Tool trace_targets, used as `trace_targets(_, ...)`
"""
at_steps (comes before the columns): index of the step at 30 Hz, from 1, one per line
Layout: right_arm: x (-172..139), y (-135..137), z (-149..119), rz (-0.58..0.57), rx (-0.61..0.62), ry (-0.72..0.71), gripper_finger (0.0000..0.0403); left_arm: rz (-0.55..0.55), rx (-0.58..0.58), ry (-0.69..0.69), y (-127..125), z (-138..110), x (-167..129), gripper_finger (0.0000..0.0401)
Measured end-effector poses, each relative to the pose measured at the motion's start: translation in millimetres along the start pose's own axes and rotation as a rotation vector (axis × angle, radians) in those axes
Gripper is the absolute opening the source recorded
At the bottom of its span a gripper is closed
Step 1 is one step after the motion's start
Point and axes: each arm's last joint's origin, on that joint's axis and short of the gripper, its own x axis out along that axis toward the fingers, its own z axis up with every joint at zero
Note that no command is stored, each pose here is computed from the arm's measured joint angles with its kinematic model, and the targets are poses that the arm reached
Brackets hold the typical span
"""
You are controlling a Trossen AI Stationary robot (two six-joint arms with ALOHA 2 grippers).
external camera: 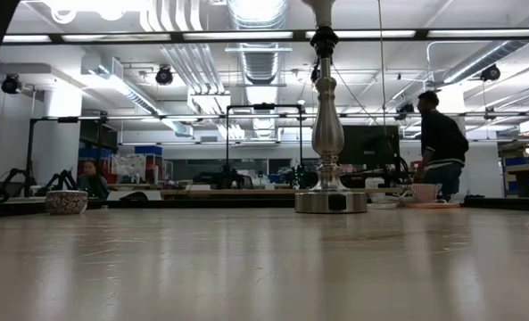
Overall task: Screw lightbulb
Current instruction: Insert the light bulb into the lamp
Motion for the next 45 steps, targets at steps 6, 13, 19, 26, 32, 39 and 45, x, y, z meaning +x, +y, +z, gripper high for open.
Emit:
trace_targets(6, -1.2, 0.5, -1.8, -0.005, -0.005, 0.017, 0.0, -0.009, -0.016, 0.007, -5.4, -4.3, 4.6, 0.0178)
trace_targets(13, -0.7, -0.5, -2.9, -0.033, -0.031, 0.029, 0.0, -0.001, -0.051, 0.007, -5.2, -4.5, 4.8, 0.0178)
trace_targets(19, -0.4, -1.4, -3.3, -0.057, -0.062, 0.034, 0.0, 0.002, -0.051, 0.006, -4.7, -4.5, 5.1, 0.0178)
trace_targets(26, 4.5, -3.3, -6.2, -0.05, -0.052, 0.057, 0.0, 0.079, -0.044, 0.002, -1.4, -4.3, 5.4, 0.0178)
trace_targets(32, 5.0, -2.8, -7.8, -0.042, -0.04, 0.072, 0.0, 0.081, -0.027, 0.002, -1.0, -4.3, 5.5, 0.0178)
trace_targets(39, 6.0, -2.0, -9.3, 0.0, -0.031, 0.084, 0.0, 0.087, -0.025, 0.003, -0.3, -4.3, 5.7, 0.0178)
trace_targets(45, 6.9, -0.7, -8.8, 0.015, -0.023, 0.078, 0.0, 0.091, -0.026, 0.002, 0.3, -4.3, 5.9, 0.0178)
